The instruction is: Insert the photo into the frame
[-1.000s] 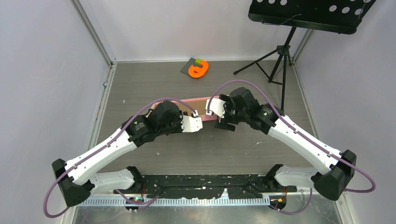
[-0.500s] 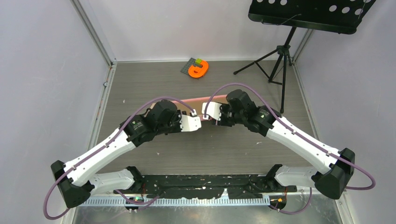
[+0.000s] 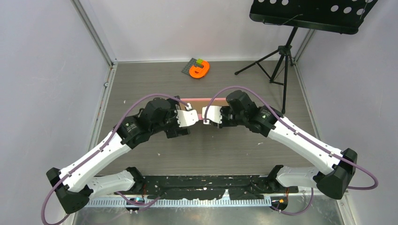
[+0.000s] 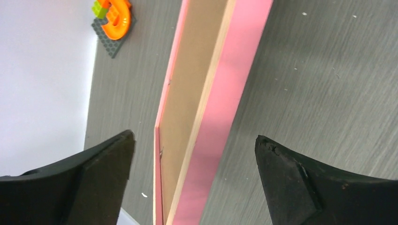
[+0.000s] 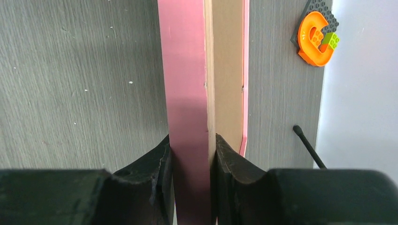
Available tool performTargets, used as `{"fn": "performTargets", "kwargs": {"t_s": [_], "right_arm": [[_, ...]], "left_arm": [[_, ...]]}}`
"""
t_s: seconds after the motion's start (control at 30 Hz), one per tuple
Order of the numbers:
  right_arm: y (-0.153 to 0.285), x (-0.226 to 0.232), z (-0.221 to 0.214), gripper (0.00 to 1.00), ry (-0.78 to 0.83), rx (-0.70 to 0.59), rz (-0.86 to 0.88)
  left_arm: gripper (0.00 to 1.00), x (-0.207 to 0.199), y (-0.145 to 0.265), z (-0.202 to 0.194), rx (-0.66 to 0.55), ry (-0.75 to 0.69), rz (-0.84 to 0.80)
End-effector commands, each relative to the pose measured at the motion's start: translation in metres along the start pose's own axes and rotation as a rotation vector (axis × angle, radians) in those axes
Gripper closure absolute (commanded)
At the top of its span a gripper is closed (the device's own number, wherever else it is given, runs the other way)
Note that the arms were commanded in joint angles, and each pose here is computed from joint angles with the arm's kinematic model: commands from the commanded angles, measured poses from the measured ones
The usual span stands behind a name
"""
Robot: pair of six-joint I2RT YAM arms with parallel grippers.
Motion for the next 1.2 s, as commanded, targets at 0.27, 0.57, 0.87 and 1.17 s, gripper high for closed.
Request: {"fn": "performTargets", "kwargs": {"t_s": [0.27, 0.57, 0.87, 1.17], "right_arm": [[0.045, -0.024, 0.058, 0.94, -0.244, -0.131, -0.019], [0.056, -0.055, 0.101, 0.94, -0.524, -0.180, 0.023], [0.051, -0.087, 0.106, 0.94, -0.755, -0.205, 0.032], [0.053, -0.099, 0.097, 0.95, -0.871, -0.250, 0.052]], "left_arm": [[0.00, 0.070, 0.073, 0.006, -0.129, 0.203, 0.308], [0.01, 0.107, 0.123, -0.006, -0.163, 0.467, 0.490], [0.00, 0.102, 0.115, -0.021, -0.121, 0.521, 0.478], [0.01, 0.090, 0.105, -0.029, -0.112, 0.544, 0.450]]}}
Point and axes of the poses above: each gripper's point midway between its finger pads, its own y axis back along the fingers, its own x axis along the line the jaws close on, z = x × y, the point moved 6 cm from there along y, back along the fingers, and after that the axes turned 12 degrees about -y, right-handed, at the moved point
